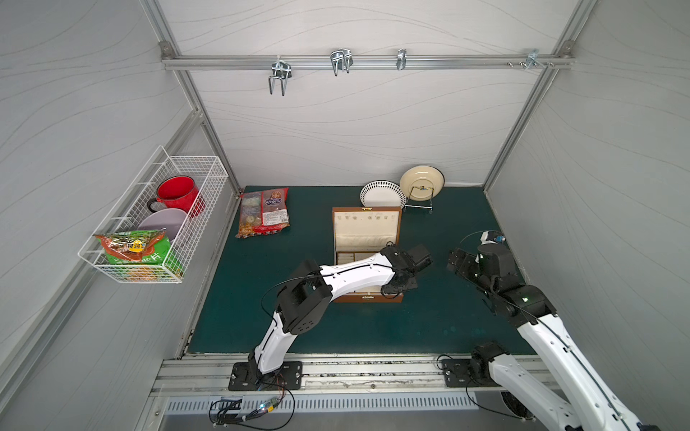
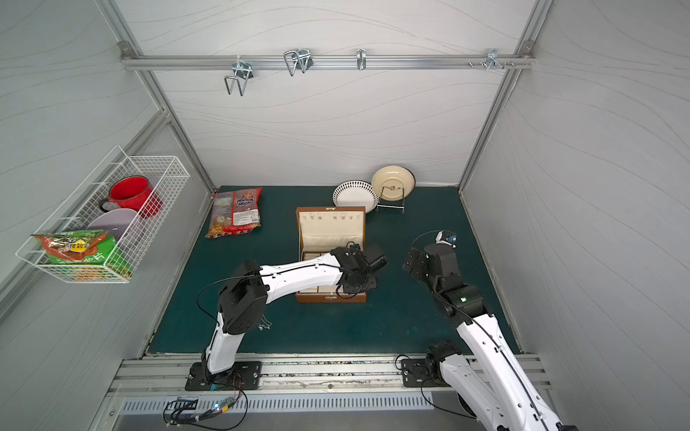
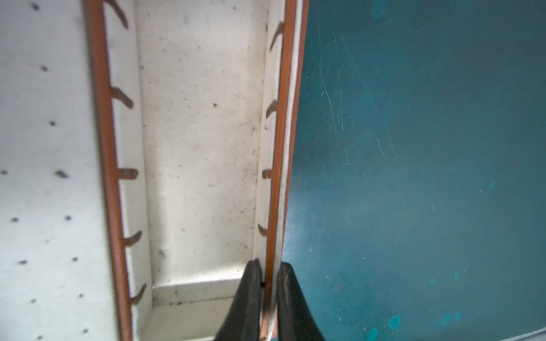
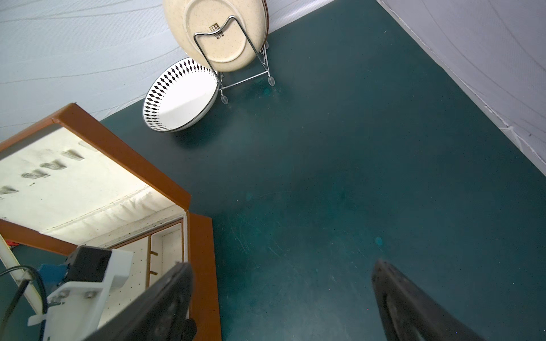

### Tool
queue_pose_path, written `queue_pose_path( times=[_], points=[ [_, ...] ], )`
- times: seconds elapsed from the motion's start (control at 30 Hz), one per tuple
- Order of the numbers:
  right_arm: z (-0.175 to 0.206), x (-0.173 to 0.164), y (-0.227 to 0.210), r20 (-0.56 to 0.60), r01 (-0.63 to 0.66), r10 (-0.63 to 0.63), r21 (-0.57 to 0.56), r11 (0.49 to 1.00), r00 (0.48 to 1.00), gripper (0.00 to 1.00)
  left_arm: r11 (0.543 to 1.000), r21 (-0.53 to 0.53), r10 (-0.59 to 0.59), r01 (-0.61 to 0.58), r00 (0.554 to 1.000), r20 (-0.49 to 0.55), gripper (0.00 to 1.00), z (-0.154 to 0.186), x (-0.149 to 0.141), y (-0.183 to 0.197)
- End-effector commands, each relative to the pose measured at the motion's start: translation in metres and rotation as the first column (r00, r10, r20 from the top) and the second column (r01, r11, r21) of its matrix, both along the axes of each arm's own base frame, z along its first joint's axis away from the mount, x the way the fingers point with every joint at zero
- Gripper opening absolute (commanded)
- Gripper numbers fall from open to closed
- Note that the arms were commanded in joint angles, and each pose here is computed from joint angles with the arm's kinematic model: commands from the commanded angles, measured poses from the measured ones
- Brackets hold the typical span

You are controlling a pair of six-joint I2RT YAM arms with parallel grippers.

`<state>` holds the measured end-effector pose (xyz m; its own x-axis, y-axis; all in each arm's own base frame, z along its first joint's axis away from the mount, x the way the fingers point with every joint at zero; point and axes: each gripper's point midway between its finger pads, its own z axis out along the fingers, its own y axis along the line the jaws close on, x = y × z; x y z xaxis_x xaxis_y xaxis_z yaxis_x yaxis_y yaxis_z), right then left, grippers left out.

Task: Put jewelry chain into jewelry box
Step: Move the jewelry box to the center of the board.

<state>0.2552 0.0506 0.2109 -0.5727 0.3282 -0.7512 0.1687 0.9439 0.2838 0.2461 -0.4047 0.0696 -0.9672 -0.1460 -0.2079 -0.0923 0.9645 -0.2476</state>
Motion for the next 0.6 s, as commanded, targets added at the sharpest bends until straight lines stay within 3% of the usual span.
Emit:
queue_pose_path(
  times=[0.0,0.1,0.17,0.4,0.57],
  points=[
    [0.002,-0.004,0.002,-0.001,-0.005,0.005,0.015,1.000,1.000,0.99,0.998,-0.059,0.006,-0.004,1.000,0.023,0.20,0.030,0.000,-0.009],
    [0.004,-0.004,0.008,-0.004,-0.041,0.041,0.028,0.999,0.999,0.99,0.998,-0.053,-0.020,0.025,0.996,0.092,0.44,0.053,0.007,-0.005],
    [0.005,-0.004,0.015,-0.001,-0.074,0.074,0.045,0.996,0.997,0.99,0.997,-0.057,-0.033,0.042,0.988,0.151,0.51,0.074,0.014,-0.001],
    [0.011,0.003,0.056,0.002,-0.250,0.252,0.127,0.960,0.968,0.99,1.000,-0.002,-0.027,0.029,0.961,0.277,0.52,0.135,0.024,0.067],
    [0.011,0.008,0.089,-0.014,-0.348,0.351,0.083,0.934,0.936,0.99,0.994,0.042,0.088,-0.102,0.961,0.264,0.51,0.139,0.019,0.155]
  ],
)
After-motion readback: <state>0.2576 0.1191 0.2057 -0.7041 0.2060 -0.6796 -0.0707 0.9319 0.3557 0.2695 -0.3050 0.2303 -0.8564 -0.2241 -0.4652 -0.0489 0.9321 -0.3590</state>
